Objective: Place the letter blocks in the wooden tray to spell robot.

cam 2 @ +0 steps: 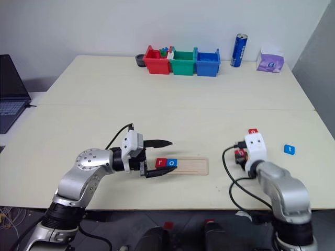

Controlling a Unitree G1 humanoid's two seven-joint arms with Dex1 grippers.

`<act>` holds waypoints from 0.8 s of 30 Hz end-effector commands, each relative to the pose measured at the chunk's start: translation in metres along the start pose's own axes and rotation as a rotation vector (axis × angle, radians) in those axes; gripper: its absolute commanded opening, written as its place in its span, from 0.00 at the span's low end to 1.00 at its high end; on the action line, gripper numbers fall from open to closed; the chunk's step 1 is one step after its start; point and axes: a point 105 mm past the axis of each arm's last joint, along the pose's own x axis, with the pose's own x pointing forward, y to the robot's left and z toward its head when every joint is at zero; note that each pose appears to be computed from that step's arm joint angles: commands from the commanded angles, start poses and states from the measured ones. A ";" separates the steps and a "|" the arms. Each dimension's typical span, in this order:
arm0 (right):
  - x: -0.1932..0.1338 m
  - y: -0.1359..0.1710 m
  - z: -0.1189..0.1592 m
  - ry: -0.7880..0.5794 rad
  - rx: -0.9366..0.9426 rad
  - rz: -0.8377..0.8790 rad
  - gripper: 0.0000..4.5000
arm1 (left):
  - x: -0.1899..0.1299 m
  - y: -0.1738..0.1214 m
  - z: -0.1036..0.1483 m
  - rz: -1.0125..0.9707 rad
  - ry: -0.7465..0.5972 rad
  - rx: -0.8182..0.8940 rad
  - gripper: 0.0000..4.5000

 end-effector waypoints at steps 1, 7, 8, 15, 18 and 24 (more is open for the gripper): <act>-0.024 0.021 -0.015 0.053 0.023 0.065 0.33 | 0.009 -0.007 0.012 -0.055 -0.037 0.033 1.00; -0.025 0.030 -0.014 0.054 0.069 0.071 0.33 | 0.015 -0.008 0.016 -0.098 -0.039 0.040 1.00; -0.024 0.031 -0.013 0.053 0.072 0.071 0.33 | 0.015 -0.008 0.016 -0.100 -0.038 0.041 1.00; -0.018 0.033 -0.010 0.050 0.107 0.073 0.72 | 0.017 -0.009 0.016 -0.114 -0.038 0.045 1.00; -0.020 0.030 -0.003 0.019 0.112 0.077 0.96 | 0.015 -0.009 0.015 -0.114 -0.038 0.042 1.00; -0.039 0.000 0.040 -0.112 0.004 0.071 0.99 | 0.016 -0.011 0.012 -0.121 -0.040 0.033 1.00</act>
